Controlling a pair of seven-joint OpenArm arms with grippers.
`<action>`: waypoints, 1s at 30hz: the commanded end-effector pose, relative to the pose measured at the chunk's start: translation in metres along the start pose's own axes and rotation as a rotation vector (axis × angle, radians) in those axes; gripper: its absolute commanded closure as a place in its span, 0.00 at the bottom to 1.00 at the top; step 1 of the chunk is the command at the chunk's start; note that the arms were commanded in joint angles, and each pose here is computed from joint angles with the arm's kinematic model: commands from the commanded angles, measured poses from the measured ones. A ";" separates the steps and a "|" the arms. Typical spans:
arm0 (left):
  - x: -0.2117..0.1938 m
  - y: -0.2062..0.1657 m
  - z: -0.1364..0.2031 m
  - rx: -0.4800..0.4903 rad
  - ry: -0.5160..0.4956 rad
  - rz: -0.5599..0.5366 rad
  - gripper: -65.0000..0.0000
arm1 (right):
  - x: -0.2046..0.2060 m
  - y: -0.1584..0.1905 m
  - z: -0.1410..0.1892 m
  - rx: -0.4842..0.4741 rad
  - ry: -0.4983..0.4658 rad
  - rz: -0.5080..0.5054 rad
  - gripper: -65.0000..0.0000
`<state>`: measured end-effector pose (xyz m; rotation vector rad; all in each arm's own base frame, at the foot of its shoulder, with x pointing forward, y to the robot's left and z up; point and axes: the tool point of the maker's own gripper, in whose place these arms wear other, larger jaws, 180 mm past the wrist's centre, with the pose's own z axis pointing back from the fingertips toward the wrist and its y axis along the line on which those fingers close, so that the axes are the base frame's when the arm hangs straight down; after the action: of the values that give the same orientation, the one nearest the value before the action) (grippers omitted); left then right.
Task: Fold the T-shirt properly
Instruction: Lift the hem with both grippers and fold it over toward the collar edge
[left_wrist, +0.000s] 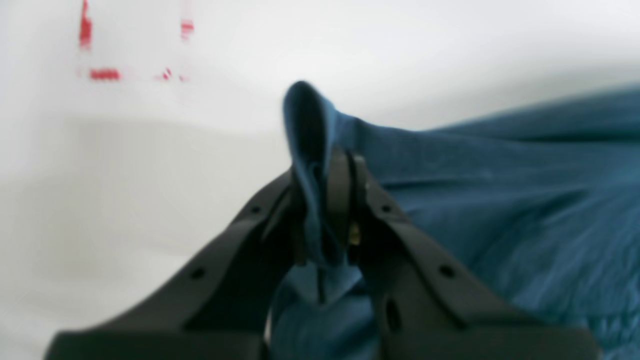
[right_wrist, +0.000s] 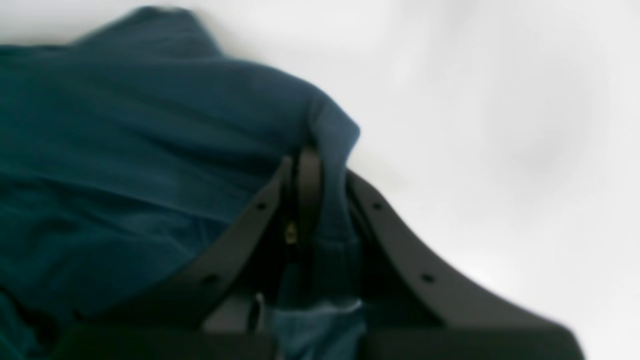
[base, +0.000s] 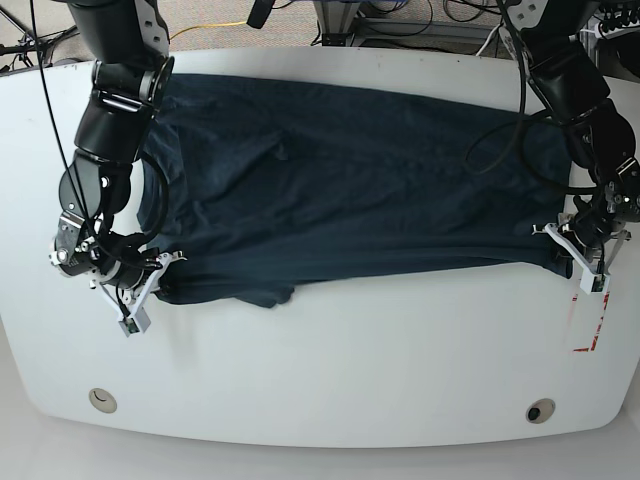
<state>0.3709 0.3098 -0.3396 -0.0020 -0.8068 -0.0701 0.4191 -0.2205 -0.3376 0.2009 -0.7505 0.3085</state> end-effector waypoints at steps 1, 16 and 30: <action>0.018 0.009 0.007 0.022 -0.056 -0.016 0.96 | 0.018 -0.010 0.025 -0.059 -0.040 0.040 1.00; 0.004 0.007 0.006 0.018 -0.028 -0.017 0.96 | -0.066 0.021 0.079 -0.048 0.044 0.007 1.00; -0.054 -0.004 0.009 -0.036 0.093 -0.089 0.96 | -0.117 0.041 0.089 -0.012 0.126 -0.015 1.00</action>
<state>0.3161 0.3031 -0.3896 -0.0186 -0.6603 -0.1453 0.2606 -0.2248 -0.3633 0.1997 -0.5889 0.2941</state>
